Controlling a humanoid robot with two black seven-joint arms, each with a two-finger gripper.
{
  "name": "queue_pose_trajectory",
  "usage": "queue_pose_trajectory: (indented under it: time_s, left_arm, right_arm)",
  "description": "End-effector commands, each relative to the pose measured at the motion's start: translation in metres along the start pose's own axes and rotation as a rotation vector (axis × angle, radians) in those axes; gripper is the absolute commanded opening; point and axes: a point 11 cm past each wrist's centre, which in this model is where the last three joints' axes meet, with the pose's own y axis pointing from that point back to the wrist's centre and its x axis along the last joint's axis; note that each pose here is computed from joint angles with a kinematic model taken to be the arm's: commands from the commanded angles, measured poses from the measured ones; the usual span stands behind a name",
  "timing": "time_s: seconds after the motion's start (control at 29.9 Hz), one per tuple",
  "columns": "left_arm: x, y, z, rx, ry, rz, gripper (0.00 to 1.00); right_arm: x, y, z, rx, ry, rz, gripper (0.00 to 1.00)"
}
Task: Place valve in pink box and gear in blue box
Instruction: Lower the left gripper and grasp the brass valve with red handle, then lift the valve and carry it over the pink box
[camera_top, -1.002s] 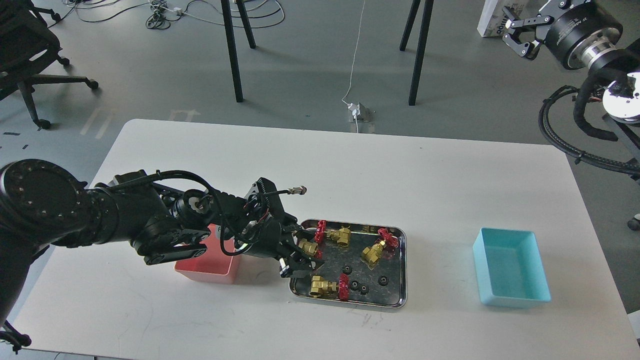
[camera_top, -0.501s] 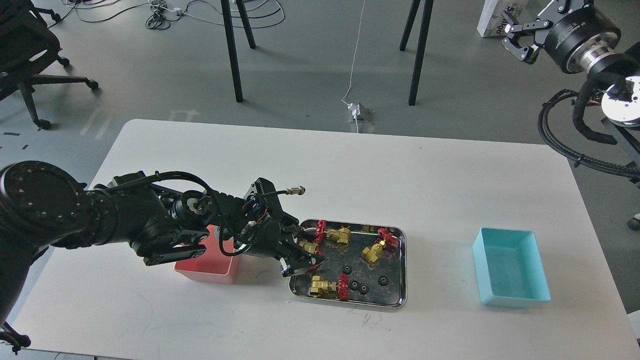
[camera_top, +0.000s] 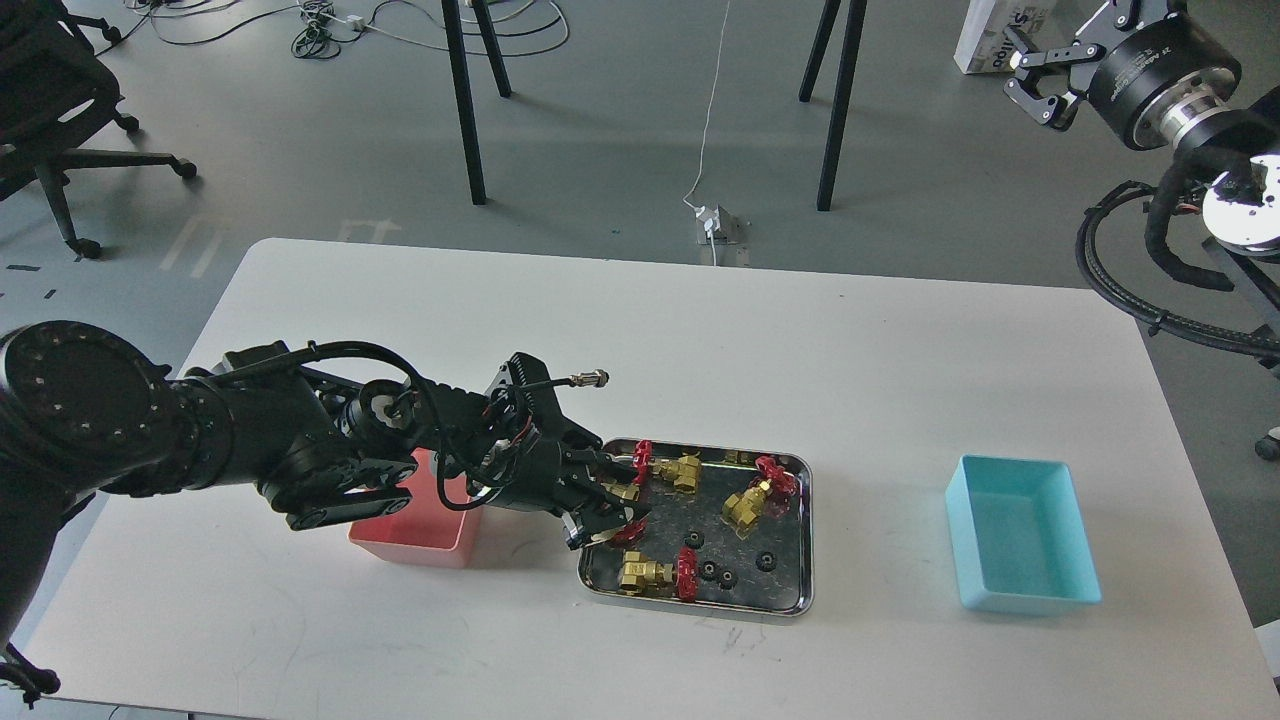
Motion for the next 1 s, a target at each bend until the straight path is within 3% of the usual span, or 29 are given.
queue_pose_trajectory:
  time_s: [0.0,0.43,0.97]
  left_arm:
    - [0.001,0.000,0.000,0.001,0.000,0.003,0.33]
    - [0.005,0.007,-0.005,0.013,0.010,0.017,0.30]
    - [0.024,0.054,-0.019,0.045,0.044,0.072,0.30]
  right_arm:
    - [0.000,0.000,-0.001,0.004,0.000,-0.001,1.00]
    - [0.000,0.000,-0.001,0.002,0.000,0.001,1.00]
    - [-0.005,-0.003,-0.003,0.014,-0.012,-0.010,1.00]
